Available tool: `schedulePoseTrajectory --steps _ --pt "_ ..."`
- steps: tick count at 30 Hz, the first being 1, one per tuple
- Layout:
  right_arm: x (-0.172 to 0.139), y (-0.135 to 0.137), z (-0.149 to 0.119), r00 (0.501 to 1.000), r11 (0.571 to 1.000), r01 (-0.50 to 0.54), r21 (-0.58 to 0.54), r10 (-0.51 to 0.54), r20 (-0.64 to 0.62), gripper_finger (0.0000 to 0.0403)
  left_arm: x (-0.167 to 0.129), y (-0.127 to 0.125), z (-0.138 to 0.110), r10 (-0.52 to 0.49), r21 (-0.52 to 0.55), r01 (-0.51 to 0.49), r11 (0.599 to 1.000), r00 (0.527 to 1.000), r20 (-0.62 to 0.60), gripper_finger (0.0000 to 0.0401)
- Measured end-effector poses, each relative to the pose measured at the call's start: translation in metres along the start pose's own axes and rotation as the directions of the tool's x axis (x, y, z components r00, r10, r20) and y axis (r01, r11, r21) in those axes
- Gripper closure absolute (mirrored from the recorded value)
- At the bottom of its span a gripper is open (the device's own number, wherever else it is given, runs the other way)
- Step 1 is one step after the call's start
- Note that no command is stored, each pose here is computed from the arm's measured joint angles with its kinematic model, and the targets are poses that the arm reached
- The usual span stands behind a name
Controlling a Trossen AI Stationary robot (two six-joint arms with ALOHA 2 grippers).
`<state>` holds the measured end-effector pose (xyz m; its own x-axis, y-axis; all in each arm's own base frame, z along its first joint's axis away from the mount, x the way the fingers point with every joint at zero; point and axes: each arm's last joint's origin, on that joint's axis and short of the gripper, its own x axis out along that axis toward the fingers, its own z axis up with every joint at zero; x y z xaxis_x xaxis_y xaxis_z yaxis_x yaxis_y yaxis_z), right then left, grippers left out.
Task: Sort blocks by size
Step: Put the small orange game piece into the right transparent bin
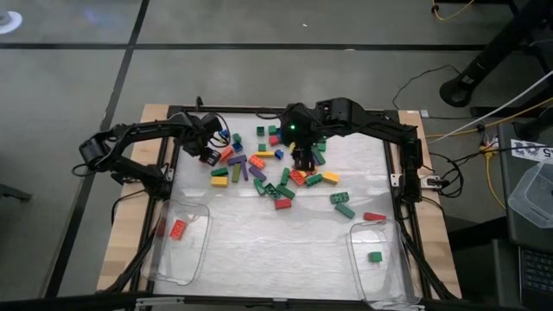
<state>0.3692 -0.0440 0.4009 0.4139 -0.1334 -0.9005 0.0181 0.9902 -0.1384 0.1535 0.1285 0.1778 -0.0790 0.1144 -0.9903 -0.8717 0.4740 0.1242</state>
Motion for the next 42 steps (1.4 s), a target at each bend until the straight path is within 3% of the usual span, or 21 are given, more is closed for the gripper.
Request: schedulePoseTrajectory --steps 7,14,20,24,33,42 --pt "0.0 0.001 -0.004 0.999 1.0 -0.007 -0.026 0.006 -0.043 0.0153 0.0 -0.001 0.003 -0.037 -0.035 0.038 0.999 0.999 0.018 0.0248" --pt "-0.001 0.001 -0.009 0.996 1.0 -0.016 -0.017 0.014 -0.088 0.0153 0.0 -0.002 0.007 -0.05 0.014 0.05 0.999 0.997 0.062 0.0248" --pt "0.003 0.006 -0.021 0.99 0.994 -0.105 -0.017 0.102 -0.101 0.0153 0.0 -0.002 0.007 -0.051 0.015 0.05 0.999 0.997 0.065 0.0248" --pt "0.016 0.009 -0.033 0.993 0.993 -0.113 -0.018 0.112 -0.036 0.0153 0.0 -0.002 0.007 -0.047 -0.039 0.05 0.998 0.997 0.057 0.0239" --pt "0.04 0.018 -0.082 0.994 0.995 -0.1 -0.003 0.1 0.043 0.0153 0.0 -0.002 0.006 -0.042 -0.072 0.045 0.996 0.998 0.051 0.0155" --pt "0.077 0.027 -0.111 0.967 0.991 -0.132 0.023 0.124 0.222 0.0153 0.013 0.0 -0.003 -0.028 -0.181 0.031 0.983 0.999 0.017 0.0142"
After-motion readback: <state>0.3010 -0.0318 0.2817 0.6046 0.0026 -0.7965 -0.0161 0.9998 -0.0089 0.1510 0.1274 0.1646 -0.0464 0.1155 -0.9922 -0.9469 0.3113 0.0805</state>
